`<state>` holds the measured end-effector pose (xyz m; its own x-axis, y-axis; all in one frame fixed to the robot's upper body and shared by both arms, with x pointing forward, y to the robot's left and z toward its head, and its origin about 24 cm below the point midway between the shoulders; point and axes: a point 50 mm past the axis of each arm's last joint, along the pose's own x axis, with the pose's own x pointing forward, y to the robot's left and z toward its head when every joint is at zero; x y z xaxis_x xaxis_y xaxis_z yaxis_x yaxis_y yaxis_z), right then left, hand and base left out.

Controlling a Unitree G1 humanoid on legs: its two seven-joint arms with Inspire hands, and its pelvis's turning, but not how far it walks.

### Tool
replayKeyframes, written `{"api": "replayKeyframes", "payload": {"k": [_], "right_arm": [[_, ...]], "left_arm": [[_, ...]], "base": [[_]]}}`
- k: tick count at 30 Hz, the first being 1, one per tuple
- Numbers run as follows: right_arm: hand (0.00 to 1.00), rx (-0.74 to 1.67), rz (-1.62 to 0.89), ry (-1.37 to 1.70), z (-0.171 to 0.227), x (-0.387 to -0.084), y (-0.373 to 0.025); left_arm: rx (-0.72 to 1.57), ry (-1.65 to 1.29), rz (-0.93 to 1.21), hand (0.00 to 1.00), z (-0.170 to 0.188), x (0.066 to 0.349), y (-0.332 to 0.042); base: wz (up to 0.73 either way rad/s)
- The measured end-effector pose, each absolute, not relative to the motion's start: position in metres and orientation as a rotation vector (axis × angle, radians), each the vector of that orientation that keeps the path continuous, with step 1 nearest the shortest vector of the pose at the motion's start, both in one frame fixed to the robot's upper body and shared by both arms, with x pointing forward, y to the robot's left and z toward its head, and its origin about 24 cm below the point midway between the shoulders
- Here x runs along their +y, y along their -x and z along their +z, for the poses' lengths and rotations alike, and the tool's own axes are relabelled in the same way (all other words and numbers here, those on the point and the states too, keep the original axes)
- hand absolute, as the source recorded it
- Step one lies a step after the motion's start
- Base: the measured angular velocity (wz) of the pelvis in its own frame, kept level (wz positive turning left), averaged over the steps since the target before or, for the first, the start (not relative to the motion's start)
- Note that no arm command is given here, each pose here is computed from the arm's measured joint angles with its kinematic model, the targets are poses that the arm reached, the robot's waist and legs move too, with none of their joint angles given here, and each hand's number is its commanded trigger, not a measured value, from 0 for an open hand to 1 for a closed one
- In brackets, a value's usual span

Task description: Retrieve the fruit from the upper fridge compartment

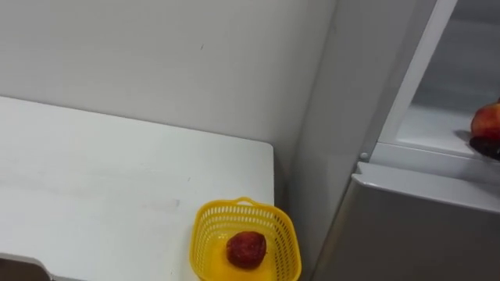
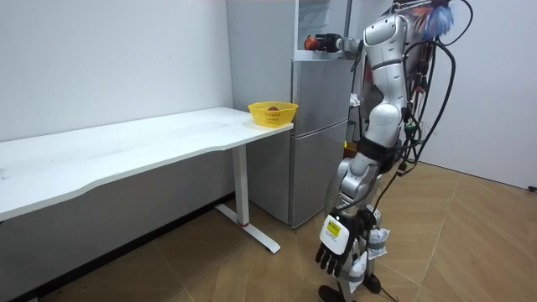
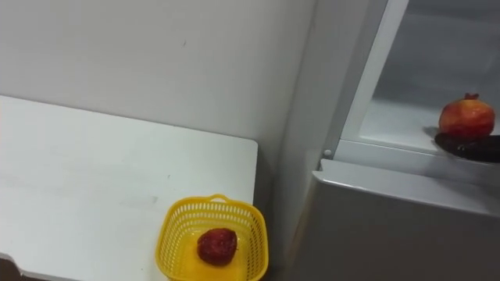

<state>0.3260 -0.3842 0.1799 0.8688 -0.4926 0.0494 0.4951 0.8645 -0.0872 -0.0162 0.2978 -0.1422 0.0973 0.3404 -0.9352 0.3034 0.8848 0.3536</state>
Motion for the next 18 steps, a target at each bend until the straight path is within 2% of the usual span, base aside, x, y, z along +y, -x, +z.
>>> {"api": "replayKeyframes", "payload": {"k": [18], "right_arm": [[0.00,-0.036,-0.478,0.106,0.1828,-0.3801,-0.3291]], "left_arm": [[1.490,-0.532,0.027,0.00,-0.1426,0.2987,0.0110]], "base": [[-0.01]]}}
